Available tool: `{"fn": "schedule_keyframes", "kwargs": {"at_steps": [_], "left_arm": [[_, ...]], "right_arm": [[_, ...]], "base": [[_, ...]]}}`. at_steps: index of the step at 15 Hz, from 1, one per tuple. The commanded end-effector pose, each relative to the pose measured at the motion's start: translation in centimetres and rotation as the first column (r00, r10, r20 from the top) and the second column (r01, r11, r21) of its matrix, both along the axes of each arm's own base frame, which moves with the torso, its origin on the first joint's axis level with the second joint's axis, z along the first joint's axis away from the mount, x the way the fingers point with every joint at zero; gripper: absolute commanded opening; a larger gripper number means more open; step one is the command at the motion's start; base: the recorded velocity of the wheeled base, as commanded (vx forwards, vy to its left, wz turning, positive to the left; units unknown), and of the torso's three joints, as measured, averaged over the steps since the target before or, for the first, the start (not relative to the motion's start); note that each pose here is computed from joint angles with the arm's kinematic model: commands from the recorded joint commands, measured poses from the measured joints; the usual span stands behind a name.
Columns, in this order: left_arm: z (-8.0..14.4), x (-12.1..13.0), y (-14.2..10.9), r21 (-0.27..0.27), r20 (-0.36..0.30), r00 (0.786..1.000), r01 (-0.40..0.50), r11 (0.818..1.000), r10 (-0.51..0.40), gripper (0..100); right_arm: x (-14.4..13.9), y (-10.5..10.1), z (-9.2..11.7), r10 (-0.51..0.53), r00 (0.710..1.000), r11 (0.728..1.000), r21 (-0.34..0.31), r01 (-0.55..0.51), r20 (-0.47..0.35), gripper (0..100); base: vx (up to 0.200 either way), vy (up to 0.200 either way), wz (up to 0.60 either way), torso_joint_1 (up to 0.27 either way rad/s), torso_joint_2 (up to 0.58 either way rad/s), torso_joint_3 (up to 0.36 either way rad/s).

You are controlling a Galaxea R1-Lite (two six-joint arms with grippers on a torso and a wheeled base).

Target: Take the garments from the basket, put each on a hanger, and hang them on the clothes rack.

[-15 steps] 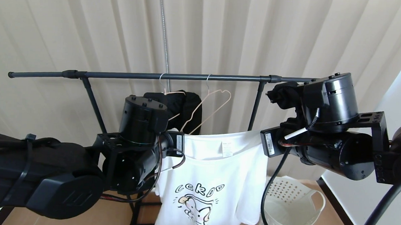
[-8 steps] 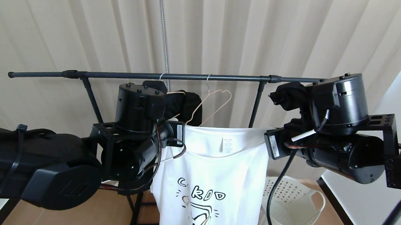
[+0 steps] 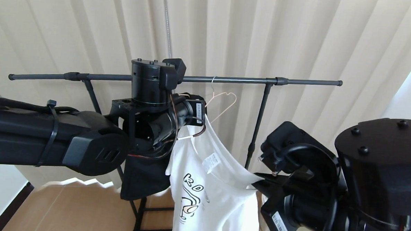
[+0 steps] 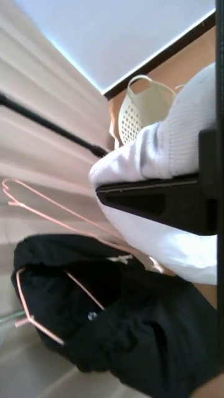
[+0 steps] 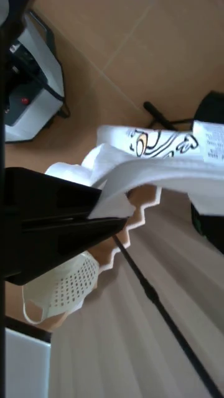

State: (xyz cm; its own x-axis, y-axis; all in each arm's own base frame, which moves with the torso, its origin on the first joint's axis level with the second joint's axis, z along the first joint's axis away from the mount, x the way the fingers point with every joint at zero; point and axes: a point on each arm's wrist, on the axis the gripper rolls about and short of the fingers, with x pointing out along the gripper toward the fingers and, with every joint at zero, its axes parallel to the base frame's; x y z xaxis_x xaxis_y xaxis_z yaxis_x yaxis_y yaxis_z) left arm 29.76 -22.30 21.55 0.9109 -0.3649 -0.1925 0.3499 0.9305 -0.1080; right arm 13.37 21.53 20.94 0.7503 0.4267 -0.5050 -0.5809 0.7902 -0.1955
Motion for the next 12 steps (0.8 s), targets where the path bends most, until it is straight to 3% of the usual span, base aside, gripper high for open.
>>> {"fn": "schedule_keyframes", "kwargs": {"at_steps": [1,4,7,10,12], "left_arm": [[0.0,0.3,-0.4,-0.011,-0.002,0.999,0.047,0.999,-0.047,0],[0.3,0.2,-0.5,-0.032,-0.002,0.992,0.126,0.992,-0.126,0],[0.5,0.2,-0.5,-0.035,0.002,0.992,0.126,0.991,-0.126,0],[0.5,0.6,0.0,-0.032,0.000,0.995,0.103,0.994,-0.103,0],[0.4,0.9,0.8,-0.016,-0.011,0.998,0.056,0.998,-0.057,0]], "right_arm": [[-1.1,3.6,-0.4,0.030,0.997,0.996,0.089,-0.024,-0.069,0],[-0.4,6.6,0.1,-0.024,0.990,0.973,0.226,0.055,-0.138,0],[-0.1,7.3,0.9,-0.053,0.986,0.952,0.289,0.098,-0.160,0],[0.2,6.3,0.4,-0.078,0.986,0.964,0.241,0.113,-0.150,0],[1.6,3.2,0.4,-0.108,0.990,0.988,0.102,0.117,-0.092,0]], "base": [[0.000,0.000,0.00,0.000,0.00,0.000],[0.000,0.000,0.00,0.000,0.00,0.000],[0.000,0.000,0.00,0.000,0.00,0.000],[0.000,0.000,0.00,0.000,0.00,0.000],[0.000,0.000,0.00,0.000,0.00,0.000]]}}
